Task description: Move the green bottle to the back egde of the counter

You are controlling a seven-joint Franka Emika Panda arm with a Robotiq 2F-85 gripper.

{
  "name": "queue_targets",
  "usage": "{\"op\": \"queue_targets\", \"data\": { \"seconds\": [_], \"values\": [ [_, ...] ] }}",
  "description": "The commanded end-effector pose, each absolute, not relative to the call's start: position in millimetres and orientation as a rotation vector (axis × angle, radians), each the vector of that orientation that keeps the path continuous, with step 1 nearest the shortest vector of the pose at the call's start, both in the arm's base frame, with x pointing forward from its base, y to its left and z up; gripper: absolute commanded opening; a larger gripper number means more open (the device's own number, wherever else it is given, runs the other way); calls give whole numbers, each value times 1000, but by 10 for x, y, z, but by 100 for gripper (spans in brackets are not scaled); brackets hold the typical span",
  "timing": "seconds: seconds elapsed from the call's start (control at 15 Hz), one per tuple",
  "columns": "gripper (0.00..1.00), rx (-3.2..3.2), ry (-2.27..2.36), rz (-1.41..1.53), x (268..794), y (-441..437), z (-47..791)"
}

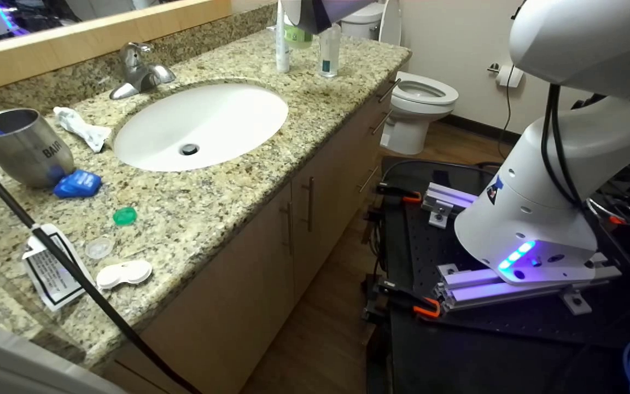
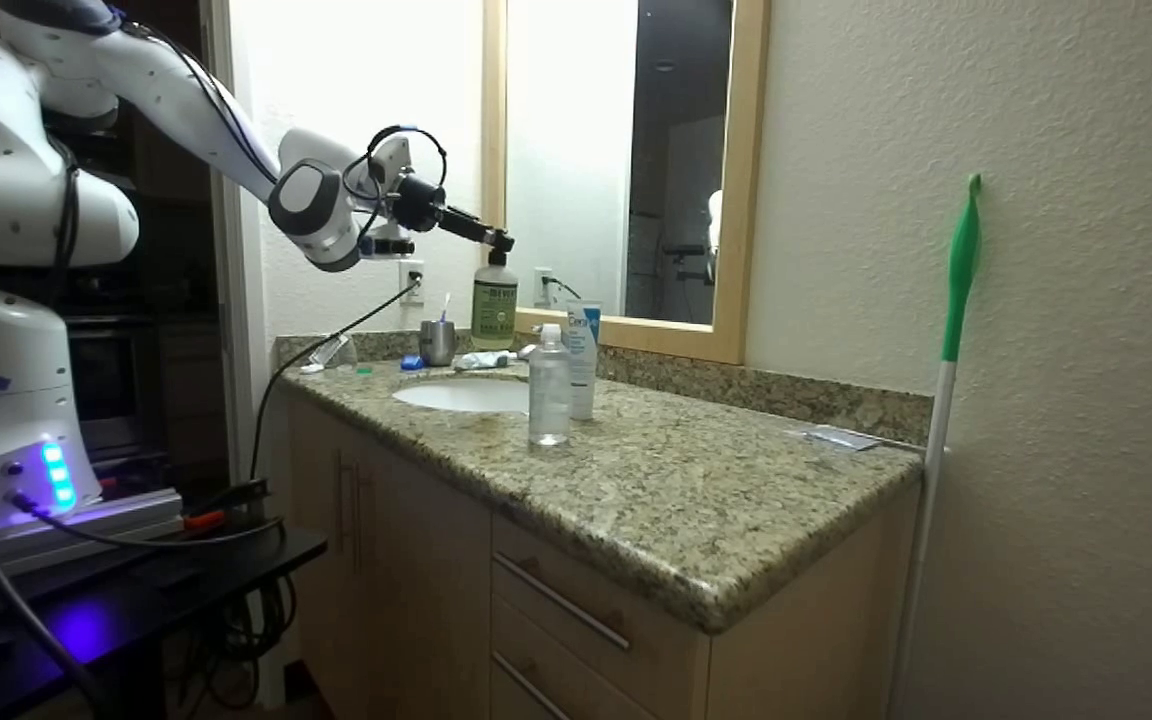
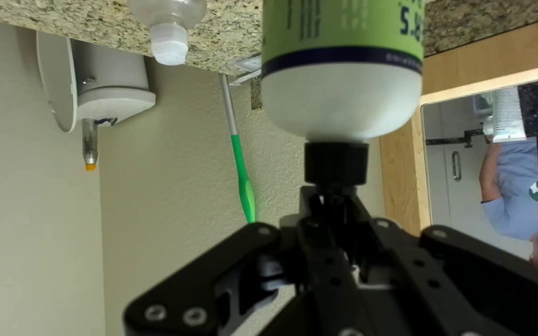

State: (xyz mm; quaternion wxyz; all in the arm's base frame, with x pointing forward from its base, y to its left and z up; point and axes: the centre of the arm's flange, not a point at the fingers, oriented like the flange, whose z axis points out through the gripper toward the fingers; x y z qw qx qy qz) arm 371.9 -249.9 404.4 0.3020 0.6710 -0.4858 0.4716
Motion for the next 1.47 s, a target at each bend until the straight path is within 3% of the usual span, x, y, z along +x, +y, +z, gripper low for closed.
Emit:
{"op": "queue_targets", "data": {
  "seconds": [0.0, 0.47, 0.53, 0.73, 0.8, 1.4],
  "values": [
    [4, 1650, -1262, 1259, 3574, -2370, 3657],
    [4, 1638, -1263, 1032, 3098, -2622, 3230],
    [14, 1693, -1310, 1104, 3370, -2562, 3575],
    [14, 1677, -1329, 1064, 3275, -2665, 3499],
    [4, 1679, -1327, 1062, 3274, -2662, 3491],
    [4, 1745, -1259, 1008, 3328, -2447, 3230]
  ]
}}
